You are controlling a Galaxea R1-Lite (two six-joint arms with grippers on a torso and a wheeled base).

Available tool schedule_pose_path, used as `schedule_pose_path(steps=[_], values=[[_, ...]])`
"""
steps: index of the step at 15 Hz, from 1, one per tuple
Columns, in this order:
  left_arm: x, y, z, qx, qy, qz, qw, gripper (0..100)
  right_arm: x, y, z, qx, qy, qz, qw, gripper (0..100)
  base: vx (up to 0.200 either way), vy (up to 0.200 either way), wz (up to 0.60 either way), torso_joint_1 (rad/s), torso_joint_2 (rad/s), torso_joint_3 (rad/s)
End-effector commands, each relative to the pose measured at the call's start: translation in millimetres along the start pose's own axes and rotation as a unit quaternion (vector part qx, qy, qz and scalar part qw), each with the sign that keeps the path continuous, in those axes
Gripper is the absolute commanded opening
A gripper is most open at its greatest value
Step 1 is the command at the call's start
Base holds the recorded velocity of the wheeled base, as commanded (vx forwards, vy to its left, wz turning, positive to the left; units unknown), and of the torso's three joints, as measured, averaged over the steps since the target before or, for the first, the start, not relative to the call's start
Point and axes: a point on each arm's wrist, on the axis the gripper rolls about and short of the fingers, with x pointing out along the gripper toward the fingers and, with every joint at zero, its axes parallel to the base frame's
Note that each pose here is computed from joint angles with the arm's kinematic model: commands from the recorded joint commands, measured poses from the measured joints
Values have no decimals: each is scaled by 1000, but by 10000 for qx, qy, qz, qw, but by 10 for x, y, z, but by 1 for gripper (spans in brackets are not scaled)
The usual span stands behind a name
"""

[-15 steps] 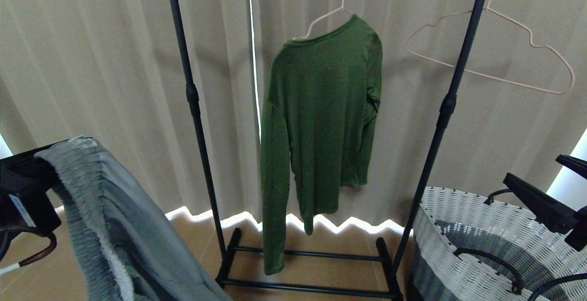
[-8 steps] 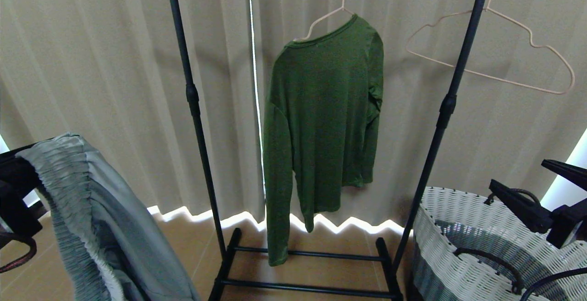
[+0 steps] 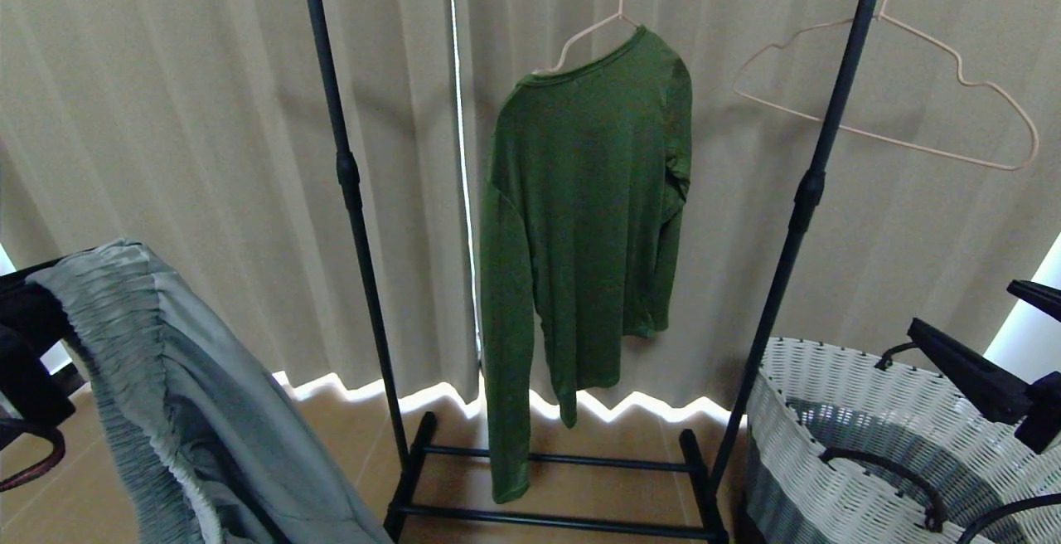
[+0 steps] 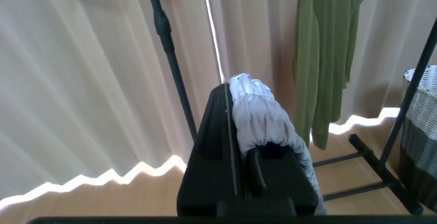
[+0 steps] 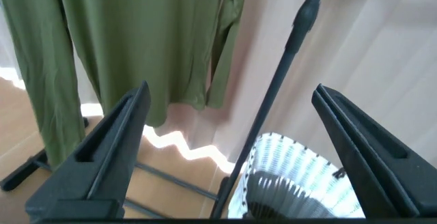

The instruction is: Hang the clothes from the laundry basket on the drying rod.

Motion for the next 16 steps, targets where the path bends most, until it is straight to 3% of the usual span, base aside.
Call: schedule_pose_path(steps=[1, 7, 13, 16], values=[[11, -4, -18, 25, 44, -7, 10000, 0, -29, 4, 14, -15, -68, -5, 10000, 100, 0, 0, 0, 0, 0, 0], [9, 7, 38, 149, -44, 18, 9999, 0, -52, 6, 30, -26, -128, -14, 9999, 100, 0, 0, 0, 92, -130, -142], [11, 1, 4, 191, 10, 15, 9998, 0, -51, 4, 35, -21, -142, -24, 9999, 100, 0, 0, 0, 117, -556, -257], [3, 3, 2, 190, 4, 24, 9998, 0, -74, 9, 36, -19, -173, -20, 9998, 100, 0, 0, 0, 338, -470, -261]])
